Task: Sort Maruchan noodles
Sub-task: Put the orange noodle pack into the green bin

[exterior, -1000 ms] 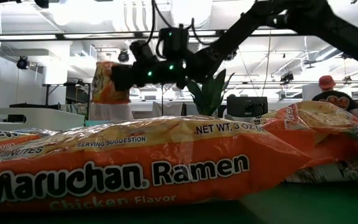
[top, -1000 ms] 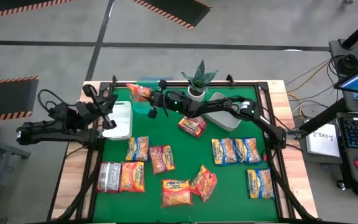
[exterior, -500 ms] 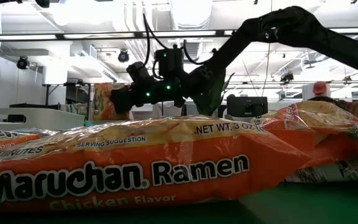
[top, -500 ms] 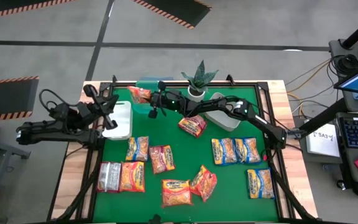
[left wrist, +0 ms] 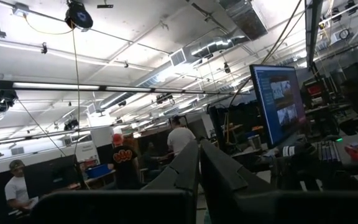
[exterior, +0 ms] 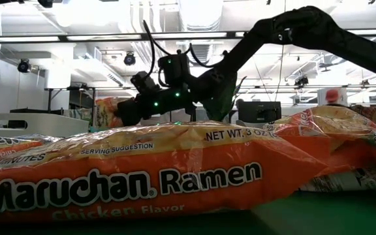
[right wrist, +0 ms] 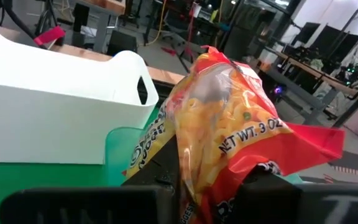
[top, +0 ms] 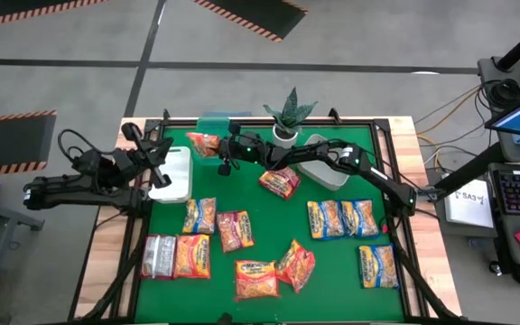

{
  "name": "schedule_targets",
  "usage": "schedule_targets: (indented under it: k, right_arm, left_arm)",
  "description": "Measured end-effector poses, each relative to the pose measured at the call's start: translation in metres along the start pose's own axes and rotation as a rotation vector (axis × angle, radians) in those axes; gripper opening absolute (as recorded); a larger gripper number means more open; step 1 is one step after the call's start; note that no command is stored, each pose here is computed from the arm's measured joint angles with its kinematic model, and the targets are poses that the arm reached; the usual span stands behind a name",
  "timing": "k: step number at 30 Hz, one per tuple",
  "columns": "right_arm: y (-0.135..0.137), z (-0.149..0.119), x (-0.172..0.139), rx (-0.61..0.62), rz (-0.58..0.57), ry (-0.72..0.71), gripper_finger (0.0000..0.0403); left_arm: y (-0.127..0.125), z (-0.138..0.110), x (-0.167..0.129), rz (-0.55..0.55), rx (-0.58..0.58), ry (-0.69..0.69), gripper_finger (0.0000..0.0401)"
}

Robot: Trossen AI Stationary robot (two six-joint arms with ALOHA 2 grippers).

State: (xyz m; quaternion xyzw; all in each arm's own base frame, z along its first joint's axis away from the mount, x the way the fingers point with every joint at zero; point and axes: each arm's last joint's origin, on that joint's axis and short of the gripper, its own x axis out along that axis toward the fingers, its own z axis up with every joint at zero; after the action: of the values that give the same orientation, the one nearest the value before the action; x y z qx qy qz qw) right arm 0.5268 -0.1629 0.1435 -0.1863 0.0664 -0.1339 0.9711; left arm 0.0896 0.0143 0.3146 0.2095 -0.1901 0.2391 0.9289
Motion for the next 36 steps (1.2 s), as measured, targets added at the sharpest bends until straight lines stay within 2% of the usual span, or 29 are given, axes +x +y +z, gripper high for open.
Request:
schedule_targets:
  k: [10,15,21,26,36]
  right_arm:
    - [0.009,-0.002,0.000,-0.026,0.032,0.045,0.0123]
    - [0.014,0.003,-0.002,-0.094,0.061,0.078,0.0137]
    - [0.017,0.010,-0.003,-0.073,0.062,0.082,0.0156]
    - [0.013,0.022,-0.008,-0.059,0.086,0.136,0.0164]
    - [0.016,0.033,-0.017,-0.057,0.139,0.230,0.0155]
  left_arm:
    - [0.000,0.000,0.000,-0.001,0.004,0.003,0.0000]
    - [0.000,0.000,0.000,-0.002,0.008,0.003,0.0000]
    - [0.000,0.000,0.000,-0.002,0.011,0.004,0.0000]
    - [0.000,0.000,0.000,-0.003,0.011,0.005,0.0000]
    - [0.000,0.000,0.000,-0.003,0.010,0.004,0.0000]
